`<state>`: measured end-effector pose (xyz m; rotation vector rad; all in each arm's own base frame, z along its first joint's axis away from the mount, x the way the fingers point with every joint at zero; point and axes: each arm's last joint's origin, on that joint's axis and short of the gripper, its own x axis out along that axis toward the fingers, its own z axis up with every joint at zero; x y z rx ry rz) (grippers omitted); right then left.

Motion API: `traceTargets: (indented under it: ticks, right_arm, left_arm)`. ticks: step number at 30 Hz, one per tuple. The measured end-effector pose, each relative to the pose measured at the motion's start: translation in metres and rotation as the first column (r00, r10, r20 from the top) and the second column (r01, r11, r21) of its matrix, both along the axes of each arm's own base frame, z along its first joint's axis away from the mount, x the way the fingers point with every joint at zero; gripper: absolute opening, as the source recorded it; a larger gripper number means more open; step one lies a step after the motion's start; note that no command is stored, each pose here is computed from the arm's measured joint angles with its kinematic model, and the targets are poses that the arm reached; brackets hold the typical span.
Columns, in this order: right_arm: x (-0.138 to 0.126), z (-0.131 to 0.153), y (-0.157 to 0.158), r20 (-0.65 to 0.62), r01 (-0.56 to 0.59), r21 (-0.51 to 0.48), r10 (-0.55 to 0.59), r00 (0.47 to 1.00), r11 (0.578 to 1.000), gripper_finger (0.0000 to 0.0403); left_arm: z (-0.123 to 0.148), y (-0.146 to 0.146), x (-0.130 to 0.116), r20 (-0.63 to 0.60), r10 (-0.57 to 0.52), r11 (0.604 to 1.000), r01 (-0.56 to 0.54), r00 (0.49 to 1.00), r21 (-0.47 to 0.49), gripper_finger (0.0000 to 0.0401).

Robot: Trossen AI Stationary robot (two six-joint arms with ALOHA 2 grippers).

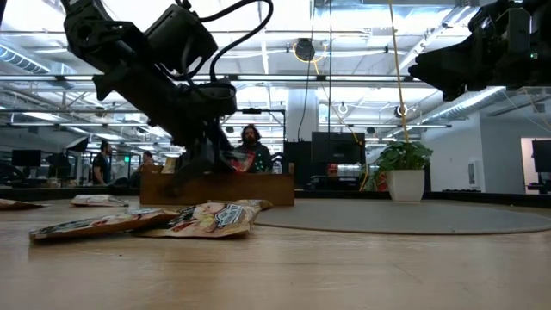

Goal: Pick & Place Tea
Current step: Put the red tea bag into the middle section of the wooden organizer

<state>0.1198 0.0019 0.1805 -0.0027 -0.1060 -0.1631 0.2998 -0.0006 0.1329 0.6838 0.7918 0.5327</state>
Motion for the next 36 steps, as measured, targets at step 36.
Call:
traceTargets:
  ticks: [36]
  right_arm:
    - [0.000,0.000,0.000,0.000,0.000,0.000,0.000,1.000,1.000,0.0155]
  left_arm:
    - [0.074,0.005,-0.001,0.032,0.028,0.986,-0.022,0.999,-0.168,0.0224]
